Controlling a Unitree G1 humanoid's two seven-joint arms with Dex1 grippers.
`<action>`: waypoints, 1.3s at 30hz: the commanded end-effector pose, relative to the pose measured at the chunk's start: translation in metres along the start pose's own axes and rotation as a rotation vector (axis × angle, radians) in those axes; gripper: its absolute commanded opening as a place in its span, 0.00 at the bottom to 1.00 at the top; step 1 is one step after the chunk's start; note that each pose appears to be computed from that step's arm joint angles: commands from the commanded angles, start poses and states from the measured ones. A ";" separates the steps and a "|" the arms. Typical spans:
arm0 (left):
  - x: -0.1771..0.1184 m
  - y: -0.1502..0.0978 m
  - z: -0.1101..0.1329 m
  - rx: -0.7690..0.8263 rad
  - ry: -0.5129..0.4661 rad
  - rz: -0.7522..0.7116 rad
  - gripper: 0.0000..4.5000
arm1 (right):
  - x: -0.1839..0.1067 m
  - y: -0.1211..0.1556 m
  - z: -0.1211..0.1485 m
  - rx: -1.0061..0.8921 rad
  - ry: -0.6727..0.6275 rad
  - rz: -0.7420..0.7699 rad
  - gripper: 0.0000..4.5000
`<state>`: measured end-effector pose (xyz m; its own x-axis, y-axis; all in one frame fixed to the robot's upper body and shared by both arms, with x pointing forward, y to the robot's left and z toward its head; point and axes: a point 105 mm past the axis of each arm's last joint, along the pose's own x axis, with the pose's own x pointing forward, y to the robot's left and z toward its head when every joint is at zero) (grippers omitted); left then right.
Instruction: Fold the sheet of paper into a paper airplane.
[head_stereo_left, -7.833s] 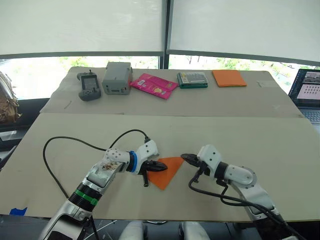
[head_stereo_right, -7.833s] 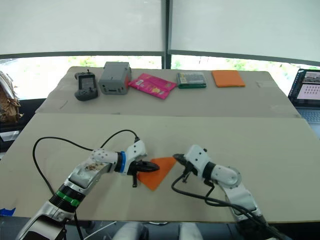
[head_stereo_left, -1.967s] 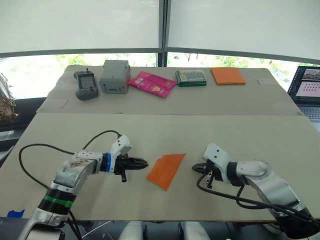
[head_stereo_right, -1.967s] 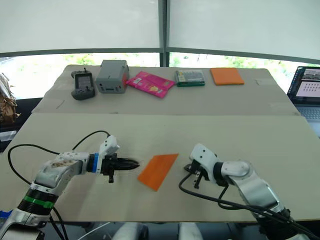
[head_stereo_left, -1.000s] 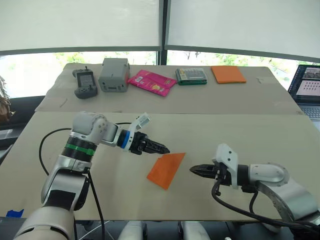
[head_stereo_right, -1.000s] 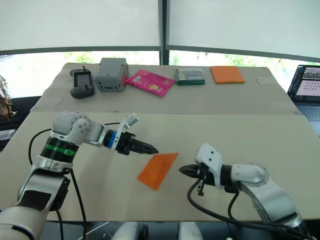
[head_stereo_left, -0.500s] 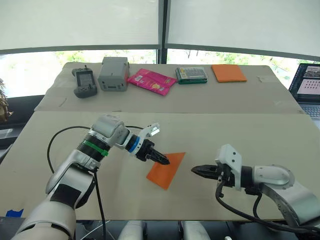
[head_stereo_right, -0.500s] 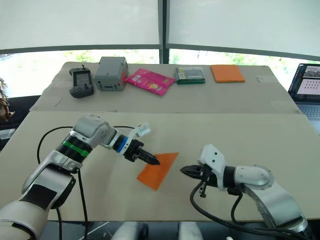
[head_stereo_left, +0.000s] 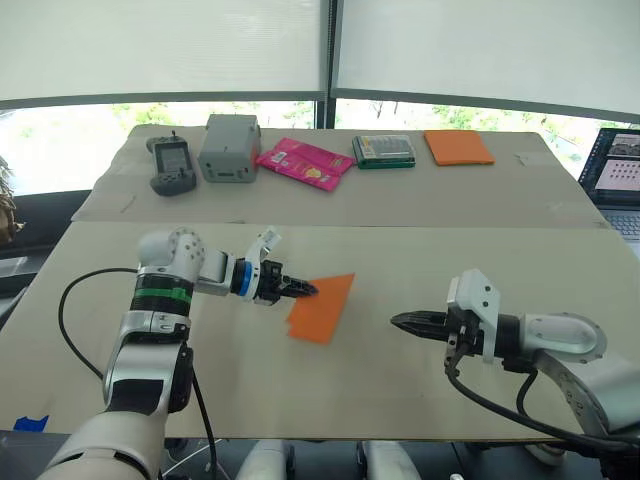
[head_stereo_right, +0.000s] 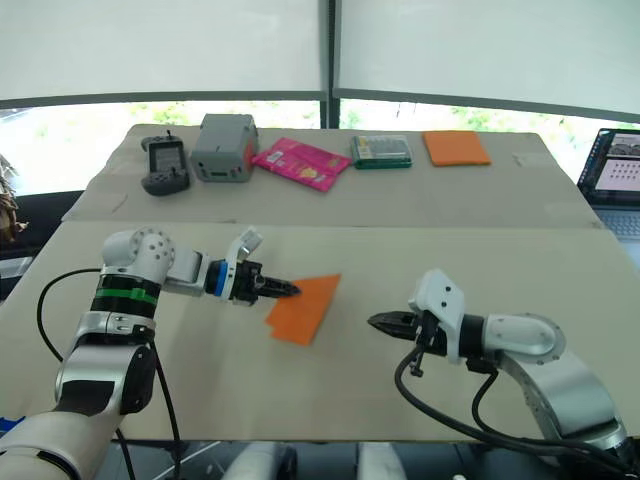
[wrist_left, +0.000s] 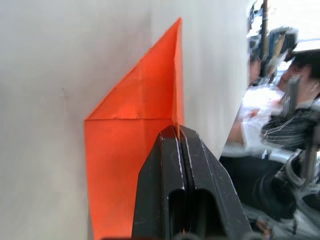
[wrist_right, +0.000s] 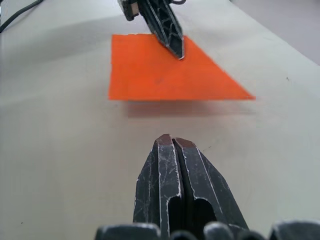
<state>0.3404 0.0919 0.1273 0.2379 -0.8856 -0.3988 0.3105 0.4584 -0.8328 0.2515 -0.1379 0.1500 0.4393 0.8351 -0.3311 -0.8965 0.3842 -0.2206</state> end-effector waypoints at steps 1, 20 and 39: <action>-0.002 -0.001 0.009 -0.058 -0.138 -0.015 0.01 | -0.004 -0.007 0.015 -0.069 -0.037 0.001 0.00; 0.034 -0.016 -0.014 -0.366 -0.410 0.074 0.57 | 0.009 -0.020 0.019 -0.132 -0.008 0.009 0.00; -0.124 0.003 -0.015 0.383 -0.329 0.428 1.00 | 0.105 0.003 0.037 0.115 -0.112 -0.149 0.97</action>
<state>0.3010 0.2134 0.1642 0.6757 -0.5326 -0.5096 0.3053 0.8315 -0.4641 0.2857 -0.0371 0.1394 0.5150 0.8275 -0.2235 -0.8570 0.5022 -0.1155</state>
